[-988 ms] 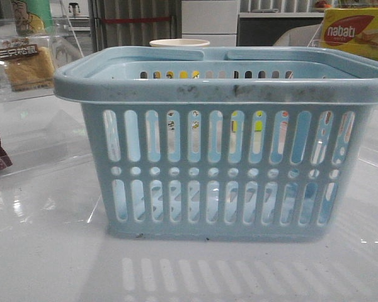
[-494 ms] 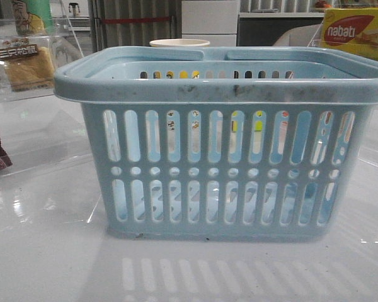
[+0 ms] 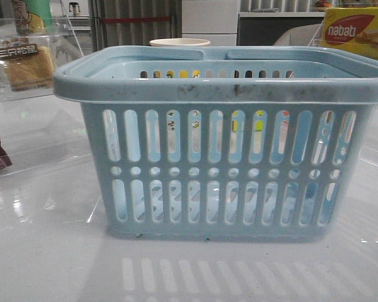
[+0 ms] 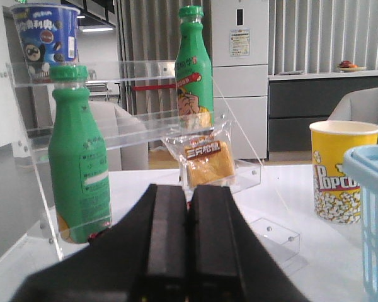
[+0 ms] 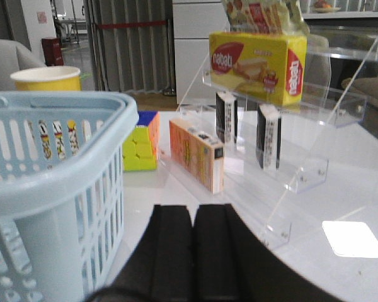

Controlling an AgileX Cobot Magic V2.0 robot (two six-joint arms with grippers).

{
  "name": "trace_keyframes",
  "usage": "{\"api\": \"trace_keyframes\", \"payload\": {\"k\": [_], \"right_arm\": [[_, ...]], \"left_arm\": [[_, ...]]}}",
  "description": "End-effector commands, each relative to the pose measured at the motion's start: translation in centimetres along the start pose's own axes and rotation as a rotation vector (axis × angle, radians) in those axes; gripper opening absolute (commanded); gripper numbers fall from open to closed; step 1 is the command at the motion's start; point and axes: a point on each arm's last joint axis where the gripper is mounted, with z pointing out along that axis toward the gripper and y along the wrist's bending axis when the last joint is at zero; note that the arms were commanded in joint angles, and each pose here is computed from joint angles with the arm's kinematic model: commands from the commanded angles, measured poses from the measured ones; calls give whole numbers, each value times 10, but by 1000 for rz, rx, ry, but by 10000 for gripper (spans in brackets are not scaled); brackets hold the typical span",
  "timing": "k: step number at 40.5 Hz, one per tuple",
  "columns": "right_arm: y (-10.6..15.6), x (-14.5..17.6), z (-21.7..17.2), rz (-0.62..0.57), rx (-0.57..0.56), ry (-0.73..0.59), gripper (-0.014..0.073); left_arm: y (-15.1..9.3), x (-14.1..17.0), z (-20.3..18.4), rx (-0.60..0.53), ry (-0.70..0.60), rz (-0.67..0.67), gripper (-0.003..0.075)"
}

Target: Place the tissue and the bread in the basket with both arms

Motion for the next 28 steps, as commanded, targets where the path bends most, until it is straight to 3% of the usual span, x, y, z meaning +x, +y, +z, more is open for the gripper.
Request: {"api": "trace_keyframes", "payload": {"k": [1,10,18,28], "right_arm": [[4,-49,-12,-6,-11,-199,56],[9,-108,-13,-41,-12,-185,56],[13,-147,2,-44,-13,-14,56],[14,-147,34,-43,-7,251,56]], "left_arm": [[3,-46,-6,-7,-155,-9,92],[7,-110,-8,8,-125,-11,92],[8,-153,-1,29,-62,-31,92],[6,-155,21,63,142,-50,92]]}}
